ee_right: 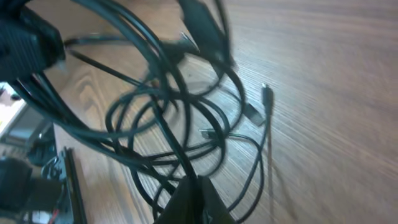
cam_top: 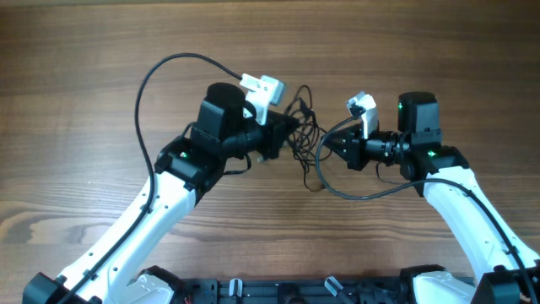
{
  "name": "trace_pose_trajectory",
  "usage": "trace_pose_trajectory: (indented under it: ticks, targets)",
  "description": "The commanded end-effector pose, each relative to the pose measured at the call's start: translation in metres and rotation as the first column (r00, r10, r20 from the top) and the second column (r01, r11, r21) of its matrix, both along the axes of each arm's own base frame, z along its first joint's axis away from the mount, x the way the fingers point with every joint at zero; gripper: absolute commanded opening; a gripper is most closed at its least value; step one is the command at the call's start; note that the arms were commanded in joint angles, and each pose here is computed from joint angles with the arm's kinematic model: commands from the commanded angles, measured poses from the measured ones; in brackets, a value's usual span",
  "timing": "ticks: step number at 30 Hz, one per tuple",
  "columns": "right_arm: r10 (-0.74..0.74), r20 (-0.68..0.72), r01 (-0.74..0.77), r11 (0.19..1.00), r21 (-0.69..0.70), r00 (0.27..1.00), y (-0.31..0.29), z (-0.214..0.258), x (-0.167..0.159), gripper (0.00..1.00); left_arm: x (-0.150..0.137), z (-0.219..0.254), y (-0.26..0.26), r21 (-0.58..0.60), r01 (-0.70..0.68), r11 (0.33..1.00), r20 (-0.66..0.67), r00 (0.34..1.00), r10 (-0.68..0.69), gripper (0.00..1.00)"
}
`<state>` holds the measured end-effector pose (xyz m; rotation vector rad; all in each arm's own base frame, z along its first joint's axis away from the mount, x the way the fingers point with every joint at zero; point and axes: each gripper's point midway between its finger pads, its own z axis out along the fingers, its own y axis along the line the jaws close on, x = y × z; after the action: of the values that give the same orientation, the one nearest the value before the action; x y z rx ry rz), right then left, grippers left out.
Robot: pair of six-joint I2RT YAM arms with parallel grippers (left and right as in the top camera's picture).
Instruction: Untangle cables
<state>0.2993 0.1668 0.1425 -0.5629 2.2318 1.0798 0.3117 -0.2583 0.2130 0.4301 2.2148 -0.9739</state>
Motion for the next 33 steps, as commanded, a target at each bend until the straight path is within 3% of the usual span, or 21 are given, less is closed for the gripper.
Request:
trace_pose_trajectory:
  ticks: [1,4,8,13,16,18,20,21,22,23,24,27,29,33]
  targets:
    - [-0.290,-0.168,0.288,0.957,-0.040,0.942,-0.051,-0.017,0.024,0.04,0.033,-0.021,0.055,0.089,-0.312,0.946,-0.082,0.944,0.320,0.04]
    - [-0.456,-0.239,0.469,0.883,-0.003,0.857,-0.102,-0.013,0.036,0.04,0.036,-0.042,0.095,0.169,-0.441,0.882,-0.168,0.869,0.466,0.04]
    - [-0.556,-0.283,0.589,0.807,0.045,0.782,-0.149,-0.009,0.039,0.04,0.043,-0.049,0.128,0.183,-0.553,0.813,-0.227,0.781,0.582,0.04]
    - [-0.812,-0.427,0.820,0.524,-0.232,0.398,-0.213,-0.054,0.016,0.04,0.056,-0.050,0.168,0.165,-0.774,0.611,-0.284,0.557,0.781,0.04]
    - [-0.850,-0.423,0.825,0.465,-0.321,0.314,-0.223,-0.065,0.004,0.04,0.063,-0.043,0.168,0.112,-0.812,0.573,-0.307,0.520,0.797,0.04]
    - [-0.853,-0.431,0.826,0.454,-0.334,0.294,-0.223,-0.067,0.002,0.19,0.066,-0.039,0.166,0.093,-0.812,0.577,-0.302,0.529,0.793,0.04]
    - [-0.858,-0.454,0.844,0.414,-0.340,0.238,-0.225,-0.068,0.001,0.82,0.069,-0.035,0.160,0.068,-0.796,0.602,-0.295,0.560,0.774,0.04]
    - [-0.857,-0.466,0.851,0.402,-0.338,0.220,-0.225,-0.068,0.001,0.89,0.070,-0.030,0.151,0.054,-0.749,0.660,-0.269,0.626,0.732,0.04]
    - [-0.846,-0.480,0.851,0.416,-0.319,0.234,-0.222,-0.066,0.003,0.94,0.070,-0.020,0.131,0.029,-0.625,0.780,-0.198,0.761,0.617,0.04]
    - [-0.823,-0.475,0.837,0.475,-0.273,0.312,-0.215,-0.060,0.008,0.95,0.064,-0.008,0.104,-0.004,-0.435,0.900,-0.105,0.895,0.433,0.04]
    - [-0.781,-0.453,0.803,0.560,-0.203,0.430,-0.204,-0.051,0.015,0.96,0.052,0.004,0.078,-0.034,-0.239,0.970,-0.024,0.971,0.238,0.04]
    - [-0.485,-0.253,0.518,0.852,0.080,0.837,-0.149,-0.006,0.025,0.97,0.020,0.019,0.039,-0.069,0.083,0.994,0.094,0.993,-0.077,0.04]
    - [-0.322,-0.151,0.347,0.919,0.188,0.935,-0.122,0.014,0.019,0.98,0.011,0.020,0.028,-0.072,0.133,0.989,0.104,0.987,-0.125,0.04]
    - [-0.120,-0.002,0.117,0.969,0.217,0.993,-0.079,0.027,0.008,1.00,-0.005,0.023,0.005,-0.065,0.215,0.974,0.136,0.969,-0.205,0.04]
